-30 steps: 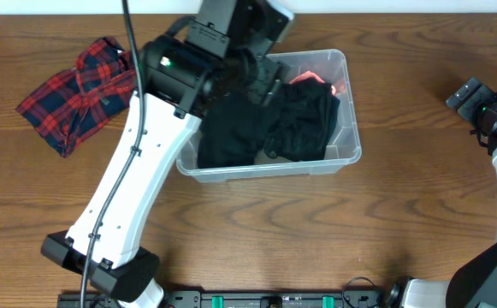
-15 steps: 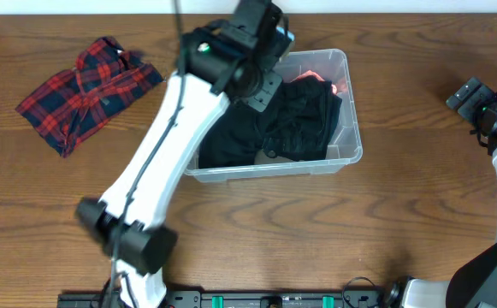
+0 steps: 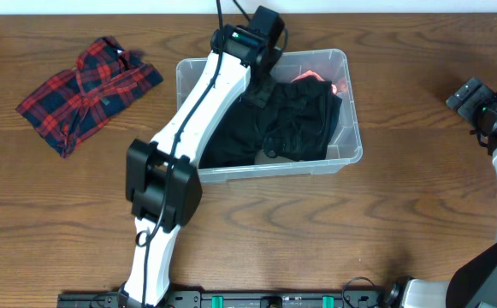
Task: Pack container
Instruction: 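Lower the black garment into the container and release it, then press the black garment down into the container with the left gripper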
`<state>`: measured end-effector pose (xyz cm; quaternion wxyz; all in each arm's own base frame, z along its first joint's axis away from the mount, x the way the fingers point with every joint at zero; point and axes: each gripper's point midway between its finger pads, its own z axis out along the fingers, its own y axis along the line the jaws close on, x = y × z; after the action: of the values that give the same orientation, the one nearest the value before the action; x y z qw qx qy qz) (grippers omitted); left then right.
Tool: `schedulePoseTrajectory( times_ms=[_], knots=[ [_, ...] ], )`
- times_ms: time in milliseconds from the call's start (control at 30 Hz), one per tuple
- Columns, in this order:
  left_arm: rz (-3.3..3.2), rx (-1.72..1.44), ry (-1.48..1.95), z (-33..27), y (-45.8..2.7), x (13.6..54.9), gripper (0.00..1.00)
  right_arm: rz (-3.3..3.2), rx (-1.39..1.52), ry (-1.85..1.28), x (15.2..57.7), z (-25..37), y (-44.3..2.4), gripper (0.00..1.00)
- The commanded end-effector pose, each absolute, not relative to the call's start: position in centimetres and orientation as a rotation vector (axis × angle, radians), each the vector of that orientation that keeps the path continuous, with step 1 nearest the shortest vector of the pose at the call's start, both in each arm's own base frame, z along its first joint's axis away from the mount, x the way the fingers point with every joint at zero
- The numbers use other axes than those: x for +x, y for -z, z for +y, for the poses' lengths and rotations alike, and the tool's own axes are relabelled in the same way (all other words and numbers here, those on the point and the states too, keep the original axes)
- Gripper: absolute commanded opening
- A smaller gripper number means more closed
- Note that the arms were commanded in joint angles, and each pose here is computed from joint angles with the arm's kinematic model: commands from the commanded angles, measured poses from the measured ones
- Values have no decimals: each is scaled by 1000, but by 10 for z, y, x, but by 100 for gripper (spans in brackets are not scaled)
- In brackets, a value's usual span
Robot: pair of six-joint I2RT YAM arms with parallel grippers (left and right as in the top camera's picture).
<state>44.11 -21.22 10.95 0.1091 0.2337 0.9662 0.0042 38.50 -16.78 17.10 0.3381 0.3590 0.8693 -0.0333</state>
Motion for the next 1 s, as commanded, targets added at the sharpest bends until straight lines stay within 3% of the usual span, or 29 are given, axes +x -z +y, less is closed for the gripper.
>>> schedulePoseTrajectory(
  times_ms=[0, 233, 467, 633, 967],
  knots=[
    [2931, 646, -32, -210, -67, 443, 6, 2245, 953, 94, 387, -172, -176, 99],
    [3077, 659, 61, -222, 5, 430, 6, 2245, 953, 94, 387, -172, -176, 99],
    [3079, 656, 60, -221, -1, 429, 6, 2245, 953, 94, 387, -172, -176, 99],
    [3003, 642, 88, -223, -46, 433, 6, 2245, 953, 94, 387, -172, -176, 99],
    [2736, 520, 198, -216, -202, 418, 6, 2245, 953, 94, 387, -172, -176, 99]
  ],
)
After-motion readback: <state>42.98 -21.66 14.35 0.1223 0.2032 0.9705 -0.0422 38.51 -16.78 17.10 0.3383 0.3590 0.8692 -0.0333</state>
